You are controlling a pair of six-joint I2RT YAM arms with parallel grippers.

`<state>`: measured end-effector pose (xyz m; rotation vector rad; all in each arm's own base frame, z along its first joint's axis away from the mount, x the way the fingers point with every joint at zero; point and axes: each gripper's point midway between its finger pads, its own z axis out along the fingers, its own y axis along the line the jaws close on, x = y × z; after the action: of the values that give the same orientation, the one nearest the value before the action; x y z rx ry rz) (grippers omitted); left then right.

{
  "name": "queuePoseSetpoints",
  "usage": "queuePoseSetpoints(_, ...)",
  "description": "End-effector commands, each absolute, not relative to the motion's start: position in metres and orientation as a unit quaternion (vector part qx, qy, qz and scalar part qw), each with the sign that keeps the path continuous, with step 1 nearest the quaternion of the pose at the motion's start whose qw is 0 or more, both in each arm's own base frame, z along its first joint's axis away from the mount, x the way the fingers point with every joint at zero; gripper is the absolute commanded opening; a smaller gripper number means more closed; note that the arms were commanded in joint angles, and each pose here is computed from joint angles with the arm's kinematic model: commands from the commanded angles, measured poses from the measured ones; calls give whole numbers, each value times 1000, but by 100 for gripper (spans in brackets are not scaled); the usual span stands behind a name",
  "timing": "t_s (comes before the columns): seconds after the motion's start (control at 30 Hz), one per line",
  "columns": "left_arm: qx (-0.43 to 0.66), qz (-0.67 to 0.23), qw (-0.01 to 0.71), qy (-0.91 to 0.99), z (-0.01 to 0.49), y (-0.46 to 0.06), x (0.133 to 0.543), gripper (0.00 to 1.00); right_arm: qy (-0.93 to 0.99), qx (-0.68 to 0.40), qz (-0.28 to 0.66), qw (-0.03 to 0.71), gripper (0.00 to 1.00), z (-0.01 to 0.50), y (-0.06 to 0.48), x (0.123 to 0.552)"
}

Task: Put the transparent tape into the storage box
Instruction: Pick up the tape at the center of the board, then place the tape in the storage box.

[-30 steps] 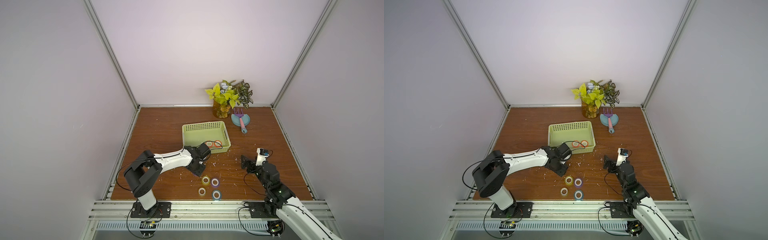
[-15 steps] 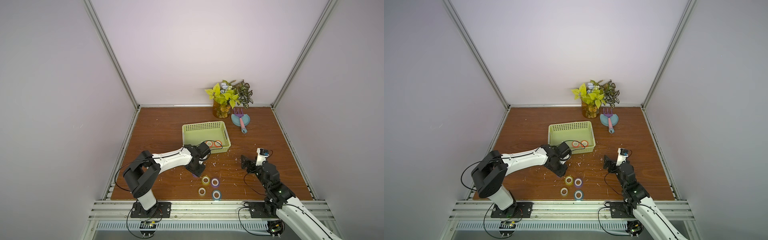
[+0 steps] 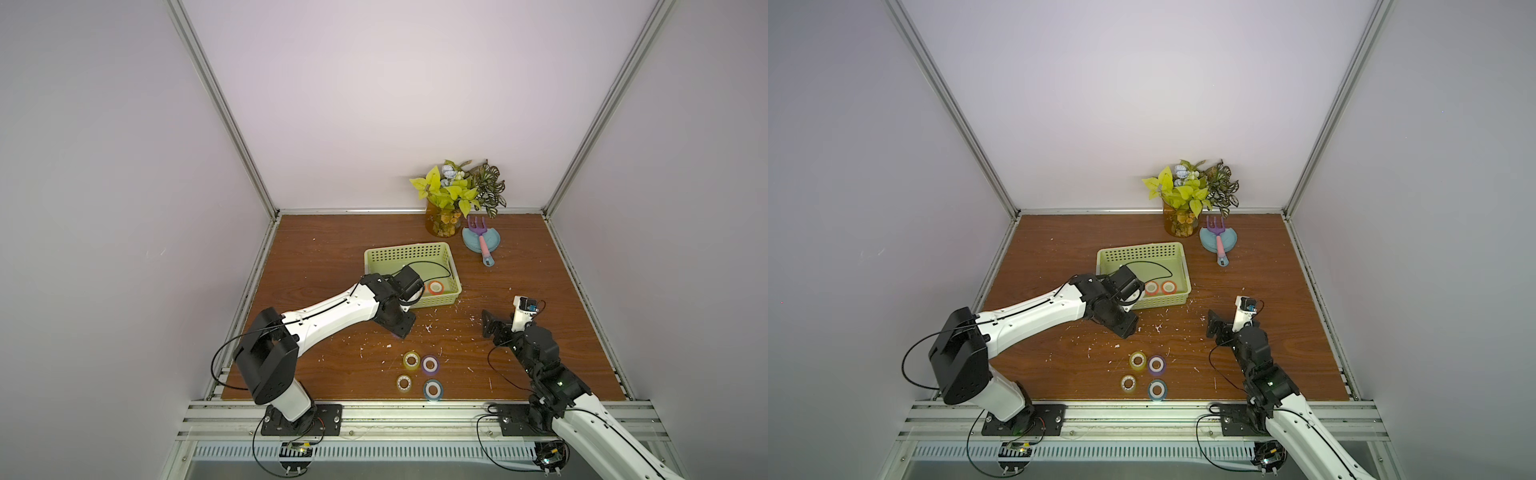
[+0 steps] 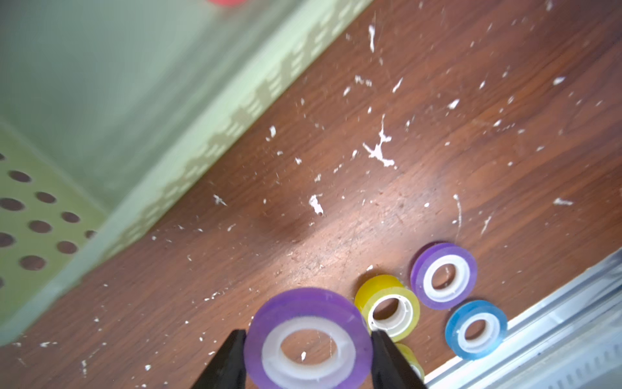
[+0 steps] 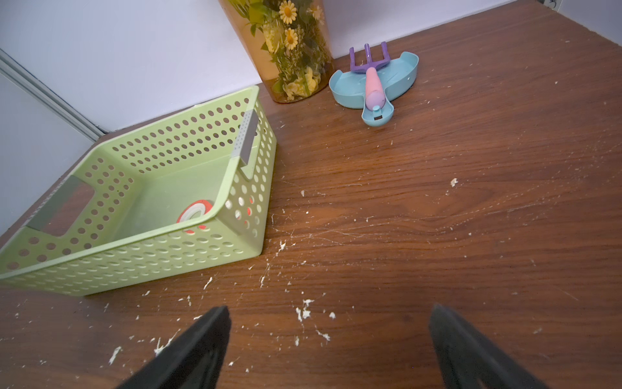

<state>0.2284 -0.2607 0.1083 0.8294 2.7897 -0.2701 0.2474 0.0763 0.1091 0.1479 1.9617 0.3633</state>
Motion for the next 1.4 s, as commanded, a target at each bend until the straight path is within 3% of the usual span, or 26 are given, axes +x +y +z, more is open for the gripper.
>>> queuePoseSetpoints(0.0, 277, -76, 130, 949, 126, -252, 245, 53, 813, 75, 155, 556, 99, 117, 74, 251)
queuePoseSetpoints(0.33, 258, -49, 198, 944, 158, -257, 314, 56, 813, 75, 155, 557, 99, 118, 73, 251)
queuePoseSetpoints(0.6, 238, -9, 192, 952, 138, -242, 356, 55, 813, 75, 153, 557, 99, 118, 73, 251)
queuePoseSetpoints(1.37, 248, 2, 125, 961, 66, -255, 383, 54, 813, 76, 152, 557, 99, 118, 73, 251)
